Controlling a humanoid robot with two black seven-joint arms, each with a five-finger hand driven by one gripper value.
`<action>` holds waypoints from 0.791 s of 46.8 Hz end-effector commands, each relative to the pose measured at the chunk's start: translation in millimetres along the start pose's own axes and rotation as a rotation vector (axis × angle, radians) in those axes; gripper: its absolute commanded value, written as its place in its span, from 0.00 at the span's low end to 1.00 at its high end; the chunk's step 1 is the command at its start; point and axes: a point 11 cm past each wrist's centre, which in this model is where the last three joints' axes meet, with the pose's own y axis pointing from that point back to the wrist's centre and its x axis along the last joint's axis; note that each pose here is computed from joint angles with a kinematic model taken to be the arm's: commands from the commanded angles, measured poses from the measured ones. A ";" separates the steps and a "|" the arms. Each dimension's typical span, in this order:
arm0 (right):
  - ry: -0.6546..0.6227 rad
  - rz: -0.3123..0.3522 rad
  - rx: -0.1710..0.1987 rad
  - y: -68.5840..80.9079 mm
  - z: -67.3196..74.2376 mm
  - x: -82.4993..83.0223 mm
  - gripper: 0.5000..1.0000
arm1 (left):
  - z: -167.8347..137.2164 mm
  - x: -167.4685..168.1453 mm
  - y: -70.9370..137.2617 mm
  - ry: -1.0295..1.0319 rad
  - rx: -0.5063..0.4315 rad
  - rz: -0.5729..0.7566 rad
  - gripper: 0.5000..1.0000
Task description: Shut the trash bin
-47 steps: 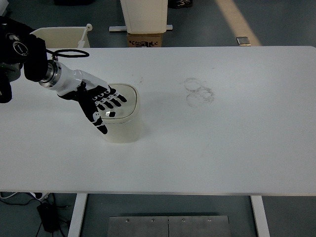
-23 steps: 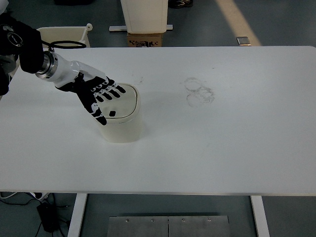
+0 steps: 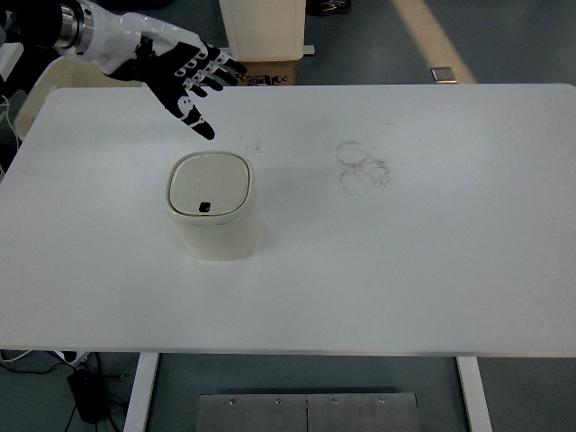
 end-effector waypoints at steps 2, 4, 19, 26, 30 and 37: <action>0.001 -0.002 0.001 -0.3 -0.7 -0.5 0.98 | 4.9 22.2 9.3 0.046 -0.044 0.066 1.00; 0.000 -0.001 0.001 -0.3 -0.7 -0.4 0.98 | 1.8 33.0 16.6 0.071 -0.057 0.099 1.00; 0.001 -0.001 0.000 0.0 0.1 -0.4 0.98 | -13.6 73.6 38.2 0.235 -0.212 0.224 1.00; 0.001 -0.001 0.000 0.0 0.1 -0.4 0.98 | -29.2 90.5 47.0 0.348 -0.310 0.286 1.00; 0.001 -0.001 0.000 0.0 0.1 -0.4 0.98 | -47.1 97.9 47.5 0.436 -0.356 0.316 1.00; 0.001 -0.001 0.000 0.0 0.1 -0.4 0.98 | -78.9 117.7 56.8 0.577 -0.432 0.402 1.00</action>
